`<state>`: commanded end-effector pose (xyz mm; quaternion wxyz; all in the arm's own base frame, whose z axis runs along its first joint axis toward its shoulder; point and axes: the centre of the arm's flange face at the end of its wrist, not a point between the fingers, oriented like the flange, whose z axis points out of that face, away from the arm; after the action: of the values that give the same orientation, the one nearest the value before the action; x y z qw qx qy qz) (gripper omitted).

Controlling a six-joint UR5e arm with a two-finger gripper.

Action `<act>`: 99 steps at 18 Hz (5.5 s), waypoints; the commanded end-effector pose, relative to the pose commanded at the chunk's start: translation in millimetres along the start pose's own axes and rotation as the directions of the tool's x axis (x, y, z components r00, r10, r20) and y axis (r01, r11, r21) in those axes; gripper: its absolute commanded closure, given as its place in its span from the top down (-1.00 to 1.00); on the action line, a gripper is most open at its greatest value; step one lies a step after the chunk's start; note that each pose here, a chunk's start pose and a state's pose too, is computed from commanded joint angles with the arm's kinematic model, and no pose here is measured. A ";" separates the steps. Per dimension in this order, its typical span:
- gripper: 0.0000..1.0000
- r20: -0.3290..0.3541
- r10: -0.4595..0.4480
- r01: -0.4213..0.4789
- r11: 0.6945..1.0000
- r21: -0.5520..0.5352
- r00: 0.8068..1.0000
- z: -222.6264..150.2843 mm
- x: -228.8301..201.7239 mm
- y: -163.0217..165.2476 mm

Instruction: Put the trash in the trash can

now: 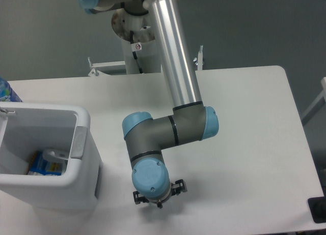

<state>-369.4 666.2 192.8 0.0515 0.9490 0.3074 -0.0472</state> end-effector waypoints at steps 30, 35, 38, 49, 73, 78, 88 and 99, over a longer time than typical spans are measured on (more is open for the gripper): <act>-0.33 -0.364 -0.059 0.215 0.890 0.403 0.929 -231.3 -110.2 28.9; -0.33 -0.389 0.022 0.239 0.757 0.609 0.921 -332.9 -133.9 49.6; -0.33 -0.411 0.149 0.210 0.677 0.705 0.899 -376.4 -121.1 71.3; -0.35 -0.366 0.537 0.054 0.509 0.859 0.760 -441.2 -59.3 113.4; 0.01 -0.331 0.673 -0.084 0.505 0.859 0.661 -385.6 90.4 108.9; 0.16 -0.332 0.673 -0.084 0.507 0.858 0.661 -385.7 90.3 111.3; 0.68 -0.325 0.674 -0.084 0.498 0.863 0.663 -393.7 88.9 119.8; 1.00 -0.327 0.646 -0.060 0.501 0.863 0.689 -394.5 61.1 113.1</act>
<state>-230.7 660.4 583.8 -0.4741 0.8677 0.0333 0.1458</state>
